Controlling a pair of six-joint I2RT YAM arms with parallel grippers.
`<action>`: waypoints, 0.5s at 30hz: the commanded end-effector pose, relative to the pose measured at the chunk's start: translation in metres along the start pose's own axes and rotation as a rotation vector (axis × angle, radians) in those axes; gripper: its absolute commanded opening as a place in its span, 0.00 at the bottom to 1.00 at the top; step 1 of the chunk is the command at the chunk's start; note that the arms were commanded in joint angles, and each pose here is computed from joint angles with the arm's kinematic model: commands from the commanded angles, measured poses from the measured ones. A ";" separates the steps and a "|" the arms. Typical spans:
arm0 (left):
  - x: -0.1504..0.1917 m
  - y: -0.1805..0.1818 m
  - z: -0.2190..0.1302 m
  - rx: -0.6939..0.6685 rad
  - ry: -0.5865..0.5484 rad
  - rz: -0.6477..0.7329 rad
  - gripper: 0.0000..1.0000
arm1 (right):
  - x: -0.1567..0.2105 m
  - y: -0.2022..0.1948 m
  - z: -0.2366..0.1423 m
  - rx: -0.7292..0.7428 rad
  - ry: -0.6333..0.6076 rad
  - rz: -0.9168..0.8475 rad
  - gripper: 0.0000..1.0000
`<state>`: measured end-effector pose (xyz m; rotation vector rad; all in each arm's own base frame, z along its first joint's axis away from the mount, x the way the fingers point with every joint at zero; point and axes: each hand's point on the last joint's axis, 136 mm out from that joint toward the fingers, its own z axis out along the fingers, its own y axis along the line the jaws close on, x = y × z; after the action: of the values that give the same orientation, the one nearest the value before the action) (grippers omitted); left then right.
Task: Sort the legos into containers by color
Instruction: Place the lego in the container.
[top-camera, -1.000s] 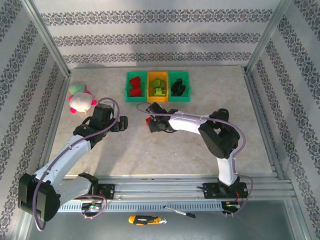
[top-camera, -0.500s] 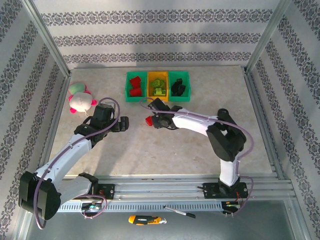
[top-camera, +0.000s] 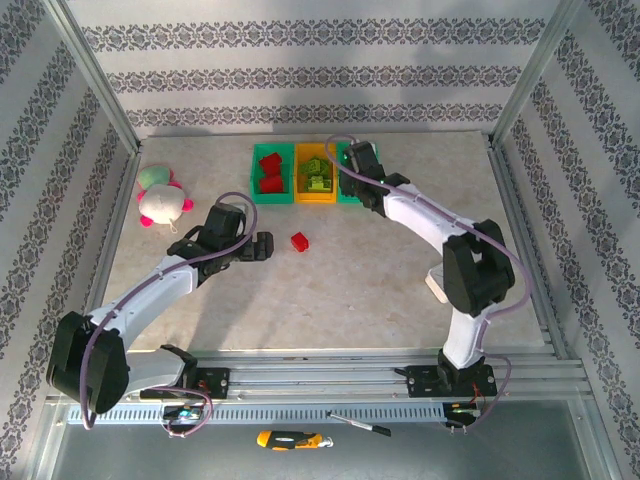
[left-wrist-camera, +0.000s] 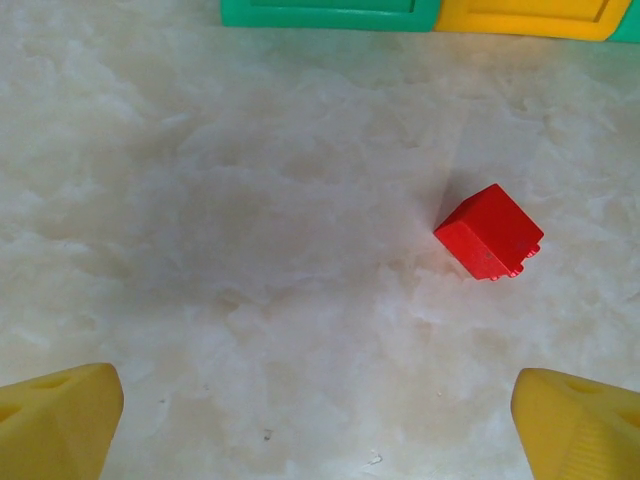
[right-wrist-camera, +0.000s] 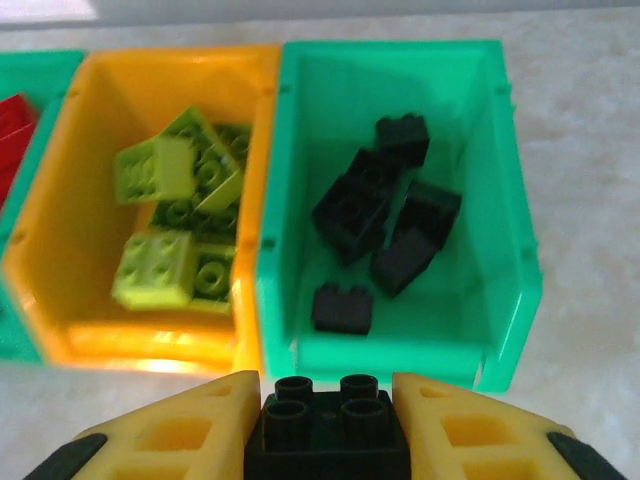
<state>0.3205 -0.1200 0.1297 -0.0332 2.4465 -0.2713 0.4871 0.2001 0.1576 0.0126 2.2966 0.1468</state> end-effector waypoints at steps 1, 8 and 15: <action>-0.017 -0.016 -0.001 0.048 -0.044 -0.018 0.99 | -0.023 -0.002 0.029 -0.011 -0.038 -0.006 0.33; -0.017 -0.020 0.004 0.053 -0.040 -0.005 0.99 | -0.031 -0.010 0.070 -0.030 0.002 0.021 0.36; -0.034 -0.048 0.020 0.171 -0.114 0.210 0.99 | -0.051 -0.005 0.037 -0.072 -0.064 0.019 0.59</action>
<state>0.3374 -0.1417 0.1236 0.0734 2.4212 -0.3231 0.5557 0.1894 0.1251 0.0286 2.3097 0.1739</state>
